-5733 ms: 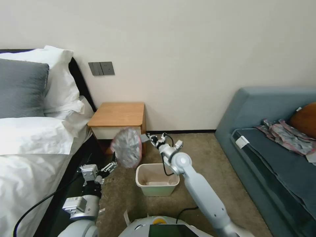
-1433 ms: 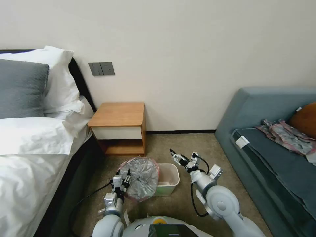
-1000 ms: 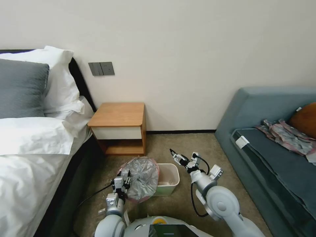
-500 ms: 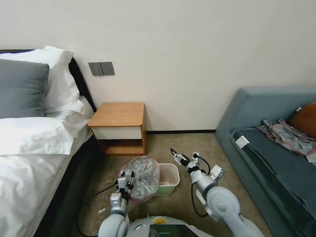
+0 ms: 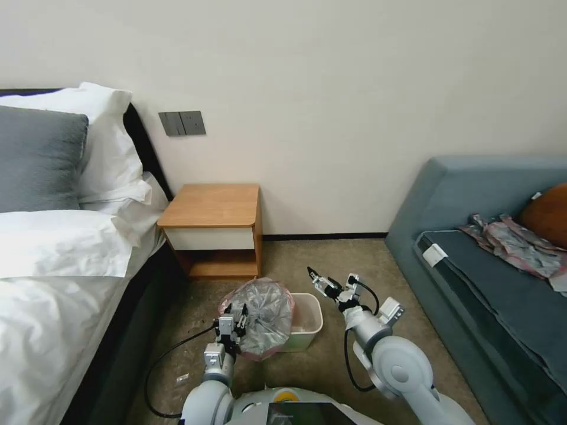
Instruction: Pick up the garbage bag from the table and place it over the trash can.
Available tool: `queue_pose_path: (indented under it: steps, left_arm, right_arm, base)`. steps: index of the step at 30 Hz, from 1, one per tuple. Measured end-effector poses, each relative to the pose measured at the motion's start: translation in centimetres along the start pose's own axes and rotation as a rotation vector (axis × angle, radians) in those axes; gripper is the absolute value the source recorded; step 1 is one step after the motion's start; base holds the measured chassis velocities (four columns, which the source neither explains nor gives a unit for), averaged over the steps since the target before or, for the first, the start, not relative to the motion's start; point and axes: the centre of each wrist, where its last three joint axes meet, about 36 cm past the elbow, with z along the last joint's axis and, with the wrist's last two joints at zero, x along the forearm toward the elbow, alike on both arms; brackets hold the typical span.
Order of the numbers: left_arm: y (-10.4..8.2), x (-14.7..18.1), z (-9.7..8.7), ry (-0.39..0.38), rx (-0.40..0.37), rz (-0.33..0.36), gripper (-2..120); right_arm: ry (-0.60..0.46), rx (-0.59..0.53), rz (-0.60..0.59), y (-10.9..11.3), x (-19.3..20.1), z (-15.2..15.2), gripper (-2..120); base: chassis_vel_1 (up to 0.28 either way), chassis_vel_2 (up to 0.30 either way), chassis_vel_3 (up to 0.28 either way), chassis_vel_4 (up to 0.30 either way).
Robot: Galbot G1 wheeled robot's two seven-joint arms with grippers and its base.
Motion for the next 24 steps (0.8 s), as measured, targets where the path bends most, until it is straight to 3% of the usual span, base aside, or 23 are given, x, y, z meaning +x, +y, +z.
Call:
queue_pose_path:
  steps: [17, 24]
  left_arm:
    - [-0.2, -0.3, -0.1, -0.027, -0.028, 0.021, 48]
    - [-1.3, -0.3, -0.1, -0.022, -0.015, 0.052, 48]
  right_arm:
    - [0.023, 0.004, -0.008, 0.3, -0.1, 0.9, 100]
    - [0.031, 0.008, -0.008, 0.3, -0.2, 1.3, 100]
  base:
    - [0.0, 0.0, 0.0, 0.0]
    - [0.0, 0.0, 0.0, 0.0]
